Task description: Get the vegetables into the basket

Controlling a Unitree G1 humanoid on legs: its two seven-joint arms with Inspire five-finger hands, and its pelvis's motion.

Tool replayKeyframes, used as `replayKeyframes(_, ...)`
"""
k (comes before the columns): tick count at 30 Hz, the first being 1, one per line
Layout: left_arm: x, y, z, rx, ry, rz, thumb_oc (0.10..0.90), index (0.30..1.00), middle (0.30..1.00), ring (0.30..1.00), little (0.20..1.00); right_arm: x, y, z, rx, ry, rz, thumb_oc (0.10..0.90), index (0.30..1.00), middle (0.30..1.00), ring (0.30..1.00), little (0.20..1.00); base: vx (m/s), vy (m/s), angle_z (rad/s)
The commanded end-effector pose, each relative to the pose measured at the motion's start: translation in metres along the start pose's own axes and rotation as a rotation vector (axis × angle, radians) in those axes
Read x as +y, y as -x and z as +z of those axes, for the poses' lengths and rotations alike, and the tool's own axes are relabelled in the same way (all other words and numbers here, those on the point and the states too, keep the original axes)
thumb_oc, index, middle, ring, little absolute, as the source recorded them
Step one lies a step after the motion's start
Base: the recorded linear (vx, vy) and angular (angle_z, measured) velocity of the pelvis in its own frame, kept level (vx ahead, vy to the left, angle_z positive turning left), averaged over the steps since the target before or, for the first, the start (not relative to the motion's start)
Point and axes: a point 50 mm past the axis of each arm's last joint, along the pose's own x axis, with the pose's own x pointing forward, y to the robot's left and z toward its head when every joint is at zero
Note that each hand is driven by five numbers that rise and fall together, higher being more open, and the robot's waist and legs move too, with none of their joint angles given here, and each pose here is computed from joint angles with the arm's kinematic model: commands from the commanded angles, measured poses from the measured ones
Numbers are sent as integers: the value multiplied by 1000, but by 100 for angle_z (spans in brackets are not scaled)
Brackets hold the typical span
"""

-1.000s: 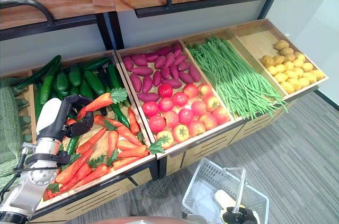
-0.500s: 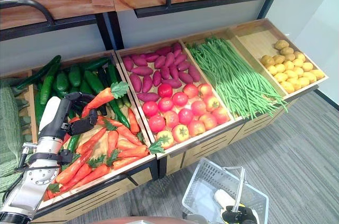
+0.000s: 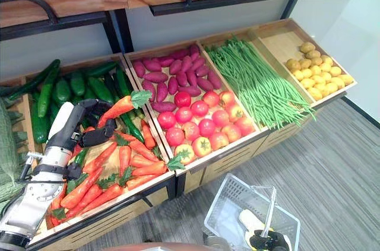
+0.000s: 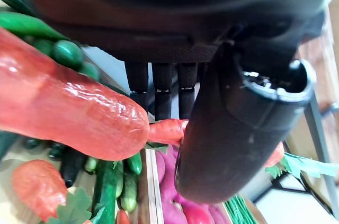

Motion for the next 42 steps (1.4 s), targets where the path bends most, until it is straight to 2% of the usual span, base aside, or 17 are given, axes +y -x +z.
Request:
replayKeyframes(1,32,-23,58,-333,16,132,400,300,300,300,300,-19,-2,8,-22,-19,-73,400,300,300,300,300,-330,212,-104)
replayKeyframes(9,45,-14,51,-294,16,192,400,300,300,300,300,-22,-4,12,-24,29,-81,400,300,300,300,300,-129,97,-75)
replayKeyframes(16,54,-8,44,-264,-14,224,400,300,300,300,300,-25,-4,16,-36,53,-87,400,300,300,300,300,-53,-186,-79)
replayKeyframes(29,38,-18,55,-310,67,209,400,300,300,300,300,-73,-1,24,-85,14,-231,400,300,300,300,300,-58,-237,-15)
replayKeyframes(33,30,-17,55,-302,113,238,400,300,300,300,300,-84,-3,75,-244,50,-262,400,300,300,300,300,-71,-150,-92)
replayKeyframes(38,33,-14,53,-304,111,264,400,300,300,300,300,-74,-3,96,-331,106,-215,400,300,300,300,300,58,-41,-96)
replayKeyframes(42,32,-14,57,-322,123,240,400,300,300,300,300,-68,-2,96,-349,110,-185,400,300,300,300,300,80,79,-64)
